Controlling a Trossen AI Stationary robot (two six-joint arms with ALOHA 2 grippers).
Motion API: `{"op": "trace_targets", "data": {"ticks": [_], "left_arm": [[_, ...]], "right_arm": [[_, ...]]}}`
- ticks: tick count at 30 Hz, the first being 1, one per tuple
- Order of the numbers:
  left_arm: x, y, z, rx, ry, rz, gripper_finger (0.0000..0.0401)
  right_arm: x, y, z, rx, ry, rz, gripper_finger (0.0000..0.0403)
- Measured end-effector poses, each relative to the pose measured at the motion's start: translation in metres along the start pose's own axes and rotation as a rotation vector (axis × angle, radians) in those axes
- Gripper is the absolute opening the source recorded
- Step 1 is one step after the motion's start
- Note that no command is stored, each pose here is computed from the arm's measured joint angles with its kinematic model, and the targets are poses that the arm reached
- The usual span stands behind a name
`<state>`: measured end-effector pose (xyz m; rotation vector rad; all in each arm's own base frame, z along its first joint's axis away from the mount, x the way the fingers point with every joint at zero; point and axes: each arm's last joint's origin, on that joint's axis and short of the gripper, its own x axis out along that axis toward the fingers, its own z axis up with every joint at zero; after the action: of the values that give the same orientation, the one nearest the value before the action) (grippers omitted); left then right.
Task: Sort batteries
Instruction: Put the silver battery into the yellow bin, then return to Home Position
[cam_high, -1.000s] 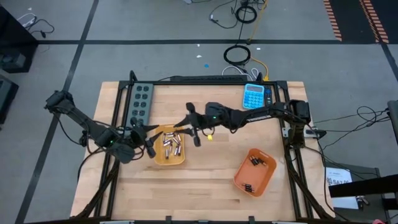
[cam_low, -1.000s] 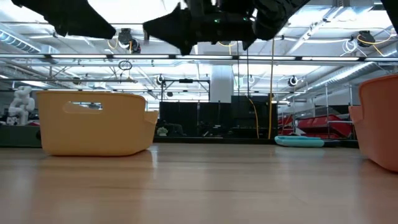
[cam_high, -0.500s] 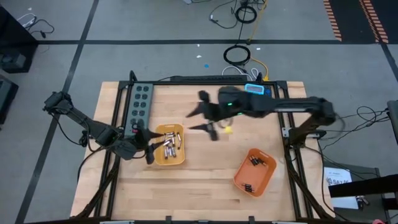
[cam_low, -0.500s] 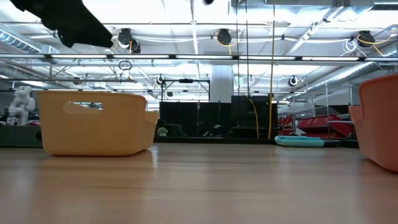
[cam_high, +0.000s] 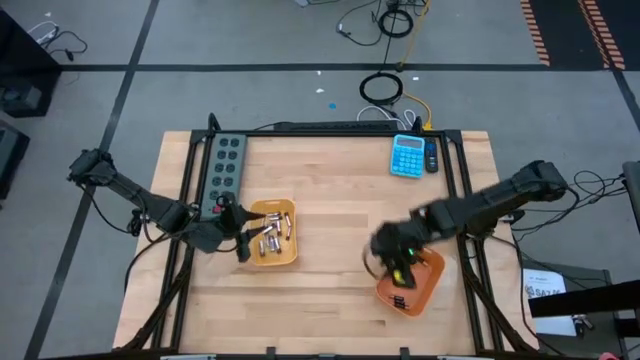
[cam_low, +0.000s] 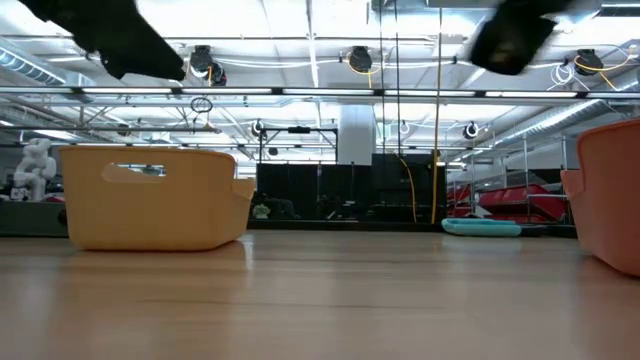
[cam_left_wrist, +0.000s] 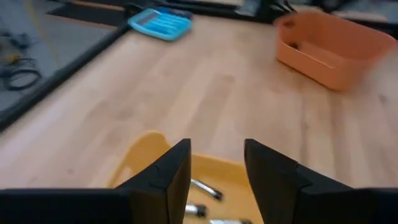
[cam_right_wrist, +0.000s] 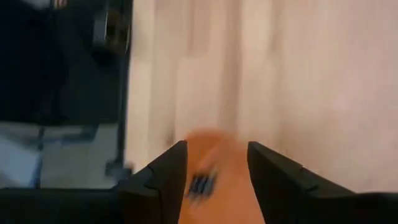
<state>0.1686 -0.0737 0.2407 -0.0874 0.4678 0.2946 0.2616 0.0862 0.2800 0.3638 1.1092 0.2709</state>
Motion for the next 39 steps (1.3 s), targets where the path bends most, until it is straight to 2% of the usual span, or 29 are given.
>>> {"op": "trace_targets", "data": {"ticks": [3,6,9,12,16,19,23,28,30,32,39], "left_arm": [[0.009,0.006,0.007,-0.057,-0.038,0.044,0.0159],[0.024,0.008,0.014,-0.072,-0.035,0.003,0.0159],[0.038,0.010,0.018,-0.041,-0.048,-0.007,0.0159],[0.038,0.010,0.023,0.021,-0.112,0.054,0.0159],[0.021,0.012,0.031,0.045,-0.202,0.086,0.0159],[0.016,0.019,0.023,0.045,-0.215,0.094,0.0159],[0.019,0.029,0.015,0.025,-0.283,0.106,0.0157],[0.027,0.045,0.025,-0.009,-0.459,0.047,0.0136],[0.032,0.056,0.028,-0.022,-0.491,0.040,0.0124],[0.038,0.066,0.029,-0.023,-0.479,0.056,0.0111],[0.044,0.089,0.022,-0.048,-0.383,0.213,0.0073]], "right_arm": [[0.016,0.008,-0.023,0.054,0.079,-0.035,0.0151],[0.025,0.005,-0.039,0.108,0.111,-0.155,0.0139],[0.027,0.003,-0.057,0.046,0.123,-0.304,0.0122],[0.011,0.007,-0.070,-0.062,-0.061,-0.336,0.0093],[-0.020,-0.001,-0.088,-0.111,-0.431,-0.240,0.0041],[-0.034,-0.019,-0.101,-0.150,-0.651,-0.201,0.0008],[-0.039,-0.044,-0.116,-0.206,-0.836,-0.204,0.0005],[-0.039,-0.066,-0.125,-0.332,-1.047,-0.181,0.0001],[-0.040,-0.073,-0.128,-0.365,-1.110,-0.181,0.0000],[-0.042,-0.081,-0.129,-0.349,-1.142,-0.223,0.0000],[-0.042,-0.106,-0.132,-0.336,-1.128,-0.328,0.0000]]}}
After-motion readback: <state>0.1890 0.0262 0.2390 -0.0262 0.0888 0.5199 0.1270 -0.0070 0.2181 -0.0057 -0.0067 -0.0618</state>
